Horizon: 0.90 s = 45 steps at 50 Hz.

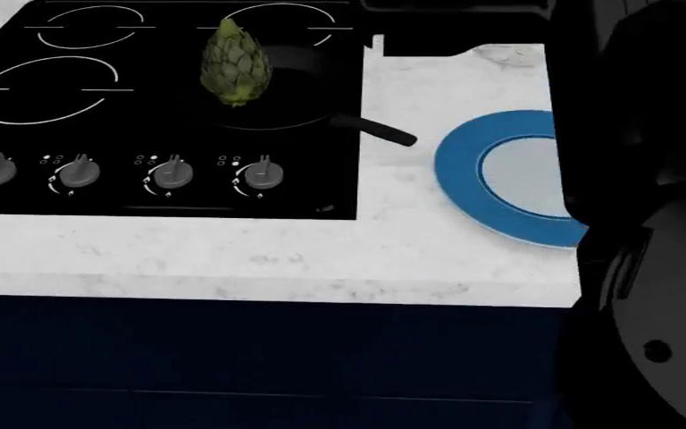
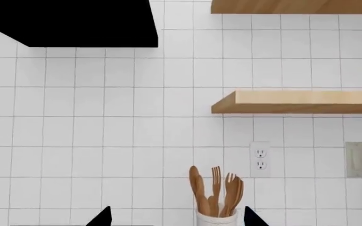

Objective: Pick the artichoke from the pan and place it on the plate.

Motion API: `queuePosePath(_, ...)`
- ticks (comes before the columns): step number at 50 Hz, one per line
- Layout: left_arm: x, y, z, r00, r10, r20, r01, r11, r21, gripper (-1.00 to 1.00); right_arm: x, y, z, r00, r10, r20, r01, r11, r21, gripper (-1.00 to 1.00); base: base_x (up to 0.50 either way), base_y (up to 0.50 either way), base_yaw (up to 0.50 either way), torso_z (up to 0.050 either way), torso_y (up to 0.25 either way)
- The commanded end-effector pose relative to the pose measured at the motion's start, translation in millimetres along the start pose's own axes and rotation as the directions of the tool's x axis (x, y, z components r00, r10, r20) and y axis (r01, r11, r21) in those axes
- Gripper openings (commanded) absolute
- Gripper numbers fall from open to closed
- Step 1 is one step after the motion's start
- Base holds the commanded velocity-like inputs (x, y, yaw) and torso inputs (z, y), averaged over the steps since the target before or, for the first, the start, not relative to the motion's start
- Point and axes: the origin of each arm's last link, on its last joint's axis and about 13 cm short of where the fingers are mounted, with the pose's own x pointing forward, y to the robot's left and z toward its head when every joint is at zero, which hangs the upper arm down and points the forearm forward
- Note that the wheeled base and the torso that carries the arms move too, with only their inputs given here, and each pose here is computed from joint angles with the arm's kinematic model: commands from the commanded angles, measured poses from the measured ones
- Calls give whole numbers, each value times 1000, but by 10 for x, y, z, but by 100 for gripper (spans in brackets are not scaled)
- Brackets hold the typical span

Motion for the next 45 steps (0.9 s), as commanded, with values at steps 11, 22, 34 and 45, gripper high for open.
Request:
queuePosePath(11, 53, 65, 110, 999, 39, 29, -40, 998, 40, 100, 8, -16, 174, 997, 56, 56, -55, 998, -20, 100, 0, 0, 0, 0, 0)
queuePosePath(22, 26, 55, 159, 999, 31, 39, -32, 999, 39, 100, -17, 2, 179, 996, 72, 58, -71, 997, -19, 100, 0, 38, 0, 0, 0)
queuePosePath(34, 18, 82, 138, 998, 44, 37, -46, 998, 40, 100, -10, 15, 159, 995, 83, 49, -83, 997, -6, 100, 0, 238, 0, 0, 0)
queuePosePath(45, 26, 129, 60, 998, 65, 24, -66, 997, 29, 100, 8, 41, 136, 993, 111, 39, -113, 992, 61, 100, 209, 37, 0, 0, 0)
